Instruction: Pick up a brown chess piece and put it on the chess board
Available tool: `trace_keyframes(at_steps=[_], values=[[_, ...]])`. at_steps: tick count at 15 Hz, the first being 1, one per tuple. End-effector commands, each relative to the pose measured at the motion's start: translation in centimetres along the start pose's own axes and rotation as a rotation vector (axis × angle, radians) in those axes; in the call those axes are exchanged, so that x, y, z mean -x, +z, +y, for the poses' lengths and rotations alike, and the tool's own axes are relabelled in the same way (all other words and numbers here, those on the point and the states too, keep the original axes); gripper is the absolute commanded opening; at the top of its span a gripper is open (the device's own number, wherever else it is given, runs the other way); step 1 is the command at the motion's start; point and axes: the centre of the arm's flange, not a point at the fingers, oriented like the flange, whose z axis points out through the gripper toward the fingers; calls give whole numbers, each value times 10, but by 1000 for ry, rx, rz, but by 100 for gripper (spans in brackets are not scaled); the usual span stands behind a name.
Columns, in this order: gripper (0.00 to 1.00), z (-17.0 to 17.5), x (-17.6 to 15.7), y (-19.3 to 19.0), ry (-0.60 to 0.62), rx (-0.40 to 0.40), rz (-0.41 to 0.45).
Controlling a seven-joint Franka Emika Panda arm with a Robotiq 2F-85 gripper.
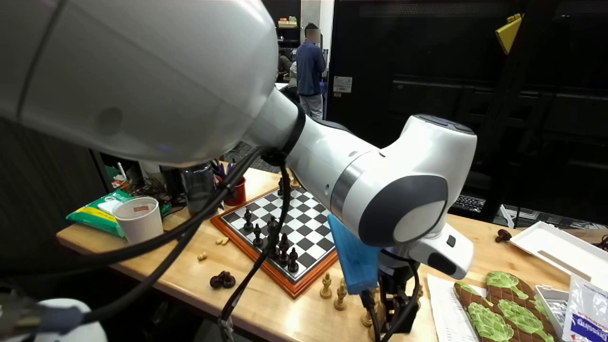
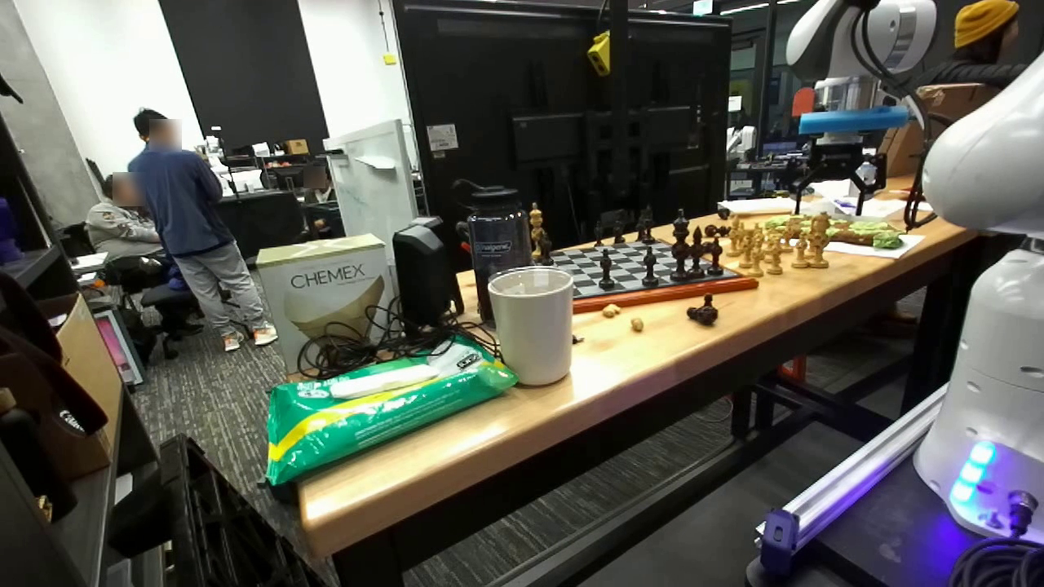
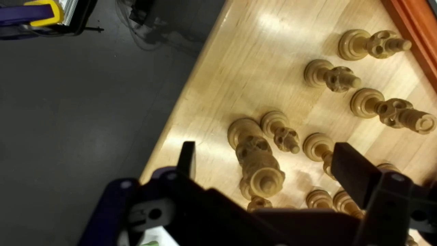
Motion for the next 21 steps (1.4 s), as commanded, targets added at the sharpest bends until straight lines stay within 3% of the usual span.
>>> trace_keyframes(at_steps=[1, 21], values=[[100, 6, -1, 3, -2, -5, -3], [100, 8, -13, -6, 8, -19, -1]])
